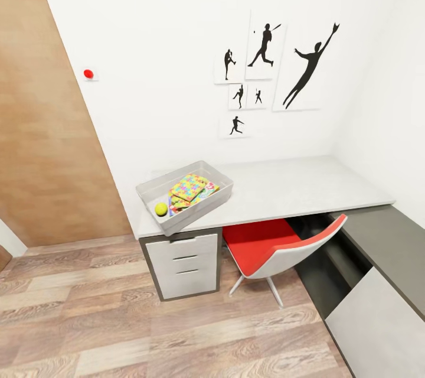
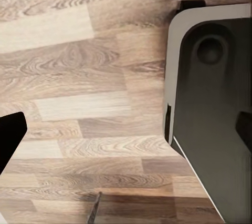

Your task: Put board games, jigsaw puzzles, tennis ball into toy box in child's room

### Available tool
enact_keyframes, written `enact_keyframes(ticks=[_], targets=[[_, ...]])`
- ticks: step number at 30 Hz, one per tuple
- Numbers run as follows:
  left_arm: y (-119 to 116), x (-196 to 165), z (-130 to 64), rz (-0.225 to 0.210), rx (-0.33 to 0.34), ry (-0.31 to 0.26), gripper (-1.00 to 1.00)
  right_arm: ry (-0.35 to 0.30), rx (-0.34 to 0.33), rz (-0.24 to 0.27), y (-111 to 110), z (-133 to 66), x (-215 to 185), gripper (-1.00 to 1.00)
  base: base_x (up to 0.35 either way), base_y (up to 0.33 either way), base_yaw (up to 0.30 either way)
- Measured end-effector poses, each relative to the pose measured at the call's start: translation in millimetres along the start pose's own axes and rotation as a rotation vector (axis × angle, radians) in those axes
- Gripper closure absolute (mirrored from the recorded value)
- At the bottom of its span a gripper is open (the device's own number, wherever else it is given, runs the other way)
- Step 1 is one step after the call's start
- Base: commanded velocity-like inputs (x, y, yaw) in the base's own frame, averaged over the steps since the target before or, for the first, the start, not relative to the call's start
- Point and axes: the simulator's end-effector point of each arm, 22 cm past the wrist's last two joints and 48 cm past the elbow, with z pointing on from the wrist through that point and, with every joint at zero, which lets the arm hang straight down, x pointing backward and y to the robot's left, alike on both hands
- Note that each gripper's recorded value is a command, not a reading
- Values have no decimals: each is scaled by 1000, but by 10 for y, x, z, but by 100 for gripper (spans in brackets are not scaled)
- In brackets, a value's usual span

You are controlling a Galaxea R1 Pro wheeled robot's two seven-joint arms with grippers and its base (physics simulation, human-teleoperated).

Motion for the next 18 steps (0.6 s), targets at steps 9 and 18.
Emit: enact_keyframes(ticks=[9,18], targets=[[-111,10,-7,0,14,1,-100,18,4,-6,-31,6,144,-100,0,0,0],[-124,11,-8,-1,16,1,-100,18,5,-7,-38,7,155,-100,0,0,0]])
